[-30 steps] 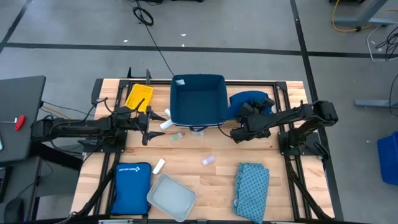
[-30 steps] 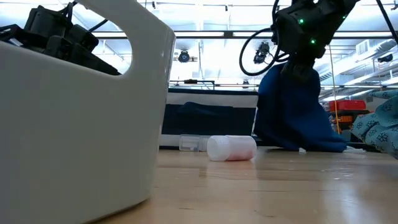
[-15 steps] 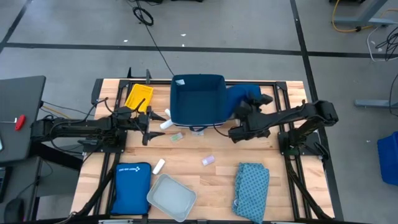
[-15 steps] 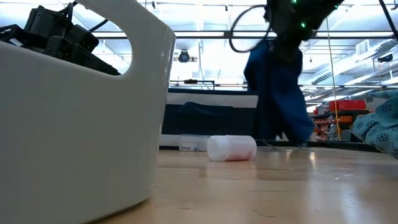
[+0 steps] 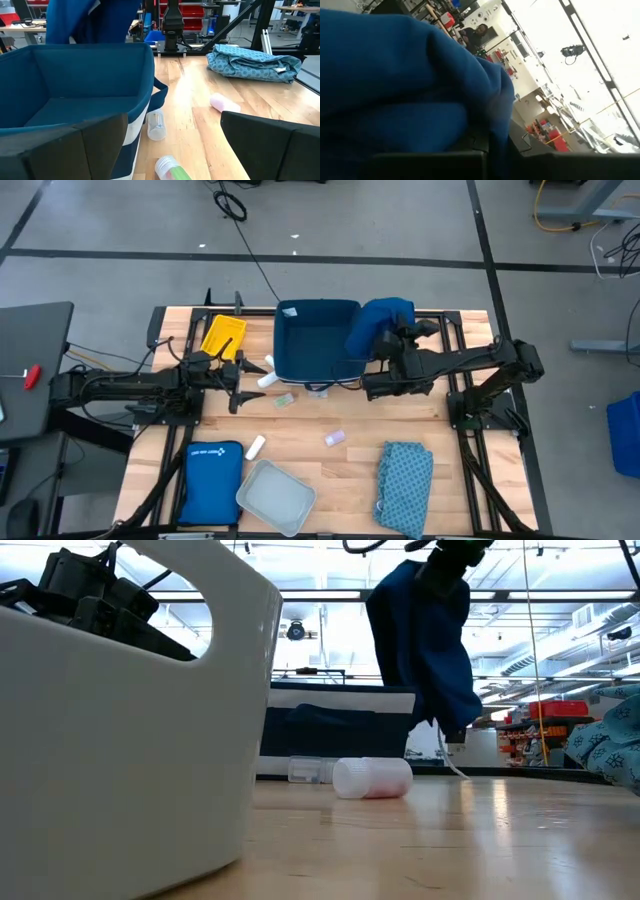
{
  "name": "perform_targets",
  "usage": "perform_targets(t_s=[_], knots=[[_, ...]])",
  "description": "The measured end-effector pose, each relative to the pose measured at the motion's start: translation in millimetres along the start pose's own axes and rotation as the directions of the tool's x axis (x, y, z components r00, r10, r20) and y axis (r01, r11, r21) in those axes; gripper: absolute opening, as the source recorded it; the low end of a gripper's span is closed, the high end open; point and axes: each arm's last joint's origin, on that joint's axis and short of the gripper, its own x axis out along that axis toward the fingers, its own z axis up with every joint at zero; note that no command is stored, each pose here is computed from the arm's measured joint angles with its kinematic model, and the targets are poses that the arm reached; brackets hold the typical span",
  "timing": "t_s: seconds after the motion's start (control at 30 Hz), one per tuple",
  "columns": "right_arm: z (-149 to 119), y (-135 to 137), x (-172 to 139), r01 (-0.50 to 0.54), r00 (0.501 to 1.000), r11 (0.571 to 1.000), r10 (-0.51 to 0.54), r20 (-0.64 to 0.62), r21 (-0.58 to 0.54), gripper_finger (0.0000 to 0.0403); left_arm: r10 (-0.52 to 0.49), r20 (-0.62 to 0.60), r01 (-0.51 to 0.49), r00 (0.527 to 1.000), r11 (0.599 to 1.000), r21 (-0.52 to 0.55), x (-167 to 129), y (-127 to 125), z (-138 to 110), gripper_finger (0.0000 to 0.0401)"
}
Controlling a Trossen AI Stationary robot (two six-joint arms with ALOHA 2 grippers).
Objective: Pick & place medical supplies in basket/bin
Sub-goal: Put the dark blue patient gown into the blue laundry bin
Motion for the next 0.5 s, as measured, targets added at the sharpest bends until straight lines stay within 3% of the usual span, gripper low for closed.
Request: perform_targets(t_s=[0.23, 0.37, 0.5], knots=[[6.3, 7.3, -17.8, -0.083, 0.996, 0.995, 0.082, 0.019, 0.056, 0.0015, 0.001, 0.016, -0.002, 1.000, 1.000, 0.015, 0.0, 0.1, 1.6, 0.0324], [14.9, 17.1, -31.4, -0.225, 0.974, 0.972, 0.225, 0.002, 0.072, 0.0015, 0.002, 0.018, -0.002, 1.000, 1.000, 0.029, 0.0, 0.2, 1.8, 0.0324], [30.5, 27.2, -46.5, -0.412, 0.911, 0.909, 0.410, 0.036, 0.072, 0.0015, 0.002, 0.018, -0.002, 1.000, 0.999, 0.034, 0.0, 0.2, 1.8, 0.0324]])
